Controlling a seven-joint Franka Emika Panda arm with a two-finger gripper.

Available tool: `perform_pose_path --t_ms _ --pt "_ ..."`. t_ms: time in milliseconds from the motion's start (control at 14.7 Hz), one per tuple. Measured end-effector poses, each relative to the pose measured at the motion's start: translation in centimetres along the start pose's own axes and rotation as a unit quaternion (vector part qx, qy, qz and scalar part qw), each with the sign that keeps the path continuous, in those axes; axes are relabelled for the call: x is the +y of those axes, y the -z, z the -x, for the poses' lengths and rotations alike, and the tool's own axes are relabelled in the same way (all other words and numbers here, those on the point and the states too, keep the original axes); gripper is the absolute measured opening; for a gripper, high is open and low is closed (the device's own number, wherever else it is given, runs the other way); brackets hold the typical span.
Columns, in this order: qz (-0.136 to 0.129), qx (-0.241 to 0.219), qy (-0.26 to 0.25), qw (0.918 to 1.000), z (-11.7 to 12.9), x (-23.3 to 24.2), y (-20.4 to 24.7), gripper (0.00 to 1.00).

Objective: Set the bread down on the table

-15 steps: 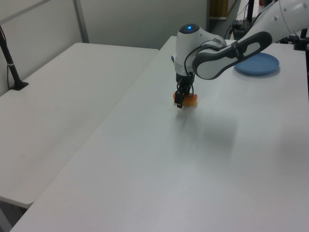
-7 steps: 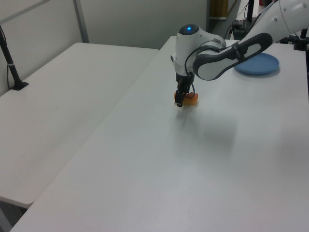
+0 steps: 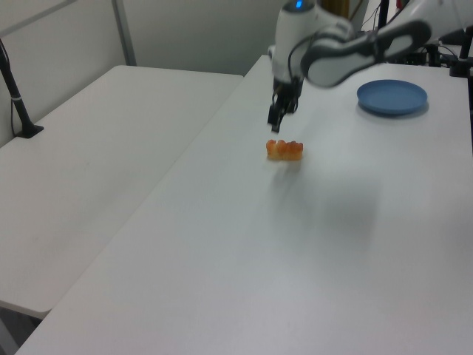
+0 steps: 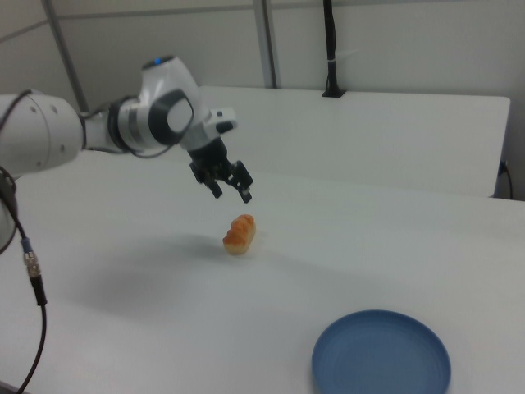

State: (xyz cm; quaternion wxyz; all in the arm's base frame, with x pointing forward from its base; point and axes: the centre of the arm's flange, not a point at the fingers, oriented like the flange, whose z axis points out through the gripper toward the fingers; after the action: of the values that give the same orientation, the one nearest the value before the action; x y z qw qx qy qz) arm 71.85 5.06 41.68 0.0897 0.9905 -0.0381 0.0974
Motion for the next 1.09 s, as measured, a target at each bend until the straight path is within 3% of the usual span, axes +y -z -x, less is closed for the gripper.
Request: perform_pose_path --t_ms 341,477,818,1090 --pt "-0.017 -0.035 -0.042 0.9984 2.8 5.5 9.1 1.0" --pt "-0.03 -0.051 -0.035 0.9977 4.6 6.8 11.4 1.0" --pt "-0.054 -0.081 -0.014 0.9951 8.6 8.6 14.4 1.0" --pt "-0.054 -0.086 -0.013 0.9948 9.0 8.7 14.3 1.0"
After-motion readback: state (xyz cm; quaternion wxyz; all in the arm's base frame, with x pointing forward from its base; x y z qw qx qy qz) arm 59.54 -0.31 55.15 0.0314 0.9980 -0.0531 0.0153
